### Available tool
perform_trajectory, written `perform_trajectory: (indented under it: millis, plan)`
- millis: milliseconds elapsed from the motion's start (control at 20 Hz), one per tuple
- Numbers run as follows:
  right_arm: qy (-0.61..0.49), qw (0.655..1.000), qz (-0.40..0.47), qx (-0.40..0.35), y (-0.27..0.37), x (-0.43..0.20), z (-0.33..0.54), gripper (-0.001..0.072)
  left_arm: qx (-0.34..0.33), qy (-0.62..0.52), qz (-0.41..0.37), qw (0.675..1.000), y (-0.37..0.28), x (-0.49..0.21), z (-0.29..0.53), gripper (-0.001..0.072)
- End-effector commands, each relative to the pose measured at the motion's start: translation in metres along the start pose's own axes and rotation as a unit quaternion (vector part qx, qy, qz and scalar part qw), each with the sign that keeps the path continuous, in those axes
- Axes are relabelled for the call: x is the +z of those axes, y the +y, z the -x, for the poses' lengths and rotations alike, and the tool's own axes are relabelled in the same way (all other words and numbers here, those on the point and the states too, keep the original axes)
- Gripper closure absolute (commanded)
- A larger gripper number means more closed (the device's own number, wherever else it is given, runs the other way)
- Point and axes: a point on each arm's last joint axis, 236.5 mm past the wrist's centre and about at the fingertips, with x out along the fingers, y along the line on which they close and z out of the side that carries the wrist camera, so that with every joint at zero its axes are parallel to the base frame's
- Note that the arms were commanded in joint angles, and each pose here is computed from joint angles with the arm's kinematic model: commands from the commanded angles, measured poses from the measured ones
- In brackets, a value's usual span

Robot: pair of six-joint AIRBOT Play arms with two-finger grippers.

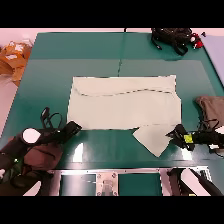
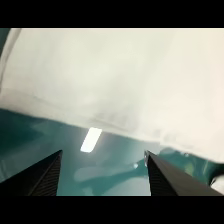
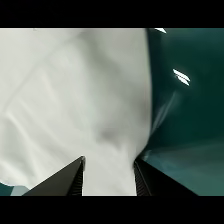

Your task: Fold the shirts.

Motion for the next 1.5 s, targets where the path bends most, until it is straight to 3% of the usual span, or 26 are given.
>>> perform_trajectory:
  millis: [0, 200, 400, 450, 500, 550, 600, 650, 700, 750, 1200, 1450]
  plan:
    - [-0.021, 1.000, 0.017, 0.001, 0.007, 0.008, -0.005, 0.0329, -0.005, -0.021, 0.059, 0.998, 0.007, 0.010, -0.013, 0.0118]
    - [-0.026, 1.000, 0.015, 0.007, 0.011, 0.010, -0.005, 0.0329, -0.006, 0.013, 0.114, 0.993, 0.008, 0.006, -0.039, 0.0118]
    - [-0.026, 0.999, 0.017, 0.008, 0.011, 0.010, -0.005, 0.0343, -0.008, 0.029, 0.103, 0.994, -0.004, 0.014, -0.051, 0.0134]
    - [-0.026, 0.999, 0.017, 0.008, 0.011, 0.010, -0.005, 0.0344, -0.011, 0.024, 0.096, 0.995, -0.008, 0.018, -0.051, 0.0426]
    - [-0.026, 0.999, 0.017, 0.008, 0.011, 0.010, -0.005, 0.0360, -0.013, 0.016, 0.077, 0.997, -0.011, 0.023, -0.050, 0.0652]
    - [-0.026, 0.999, 0.018, 0.008, 0.011, 0.010, -0.005, 0.0361, -0.015, 0.012, 0.061, 0.998, -0.013, 0.027, -0.050, 0.0688]
    - [-0.024, 0.999, 0.024, 0.008, 0.011, 0.009, -0.005, 0.0362, -0.017, 0.009, 0.058, 0.998, -0.015, 0.029, -0.049, 0.0688]
    - [-0.019, 0.999, 0.028, 0.008, 0.012, 0.007, -0.004, 0.0438, -0.021, 0.009, 0.048, 0.999, -0.020, 0.031, -0.048, 0.0688]
    - [-0.014, 0.999, 0.035, 0.008, 0.012, 0.005, -0.003, 0.0646, -0.023, 0.012, 0.030, 0.999, -0.025, 0.032, -0.047, 0.0689]
    - [-0.013, 0.999, 0.046, 0.008, 0.014, 0.005, -0.001, 0.0690, -0.023, 0.023, 0.007, 0.999, -0.030, 0.029, -0.045, 0.0689]
    - [-0.003, 0.995, 0.058, -0.076, -0.006, 0.009, 0.037, 0.0692, 0.131, 0.082, -0.195, 0.969, -0.021, 0.042, 0.013, 0.0689]
    - [-0.055, 0.996, 0.069, -0.023, 0.039, 0.031, 0.072, 0.0692, 0.118, 0.065, -0.212, 0.968, -0.044, 0.054, 0.024, 0.0689]
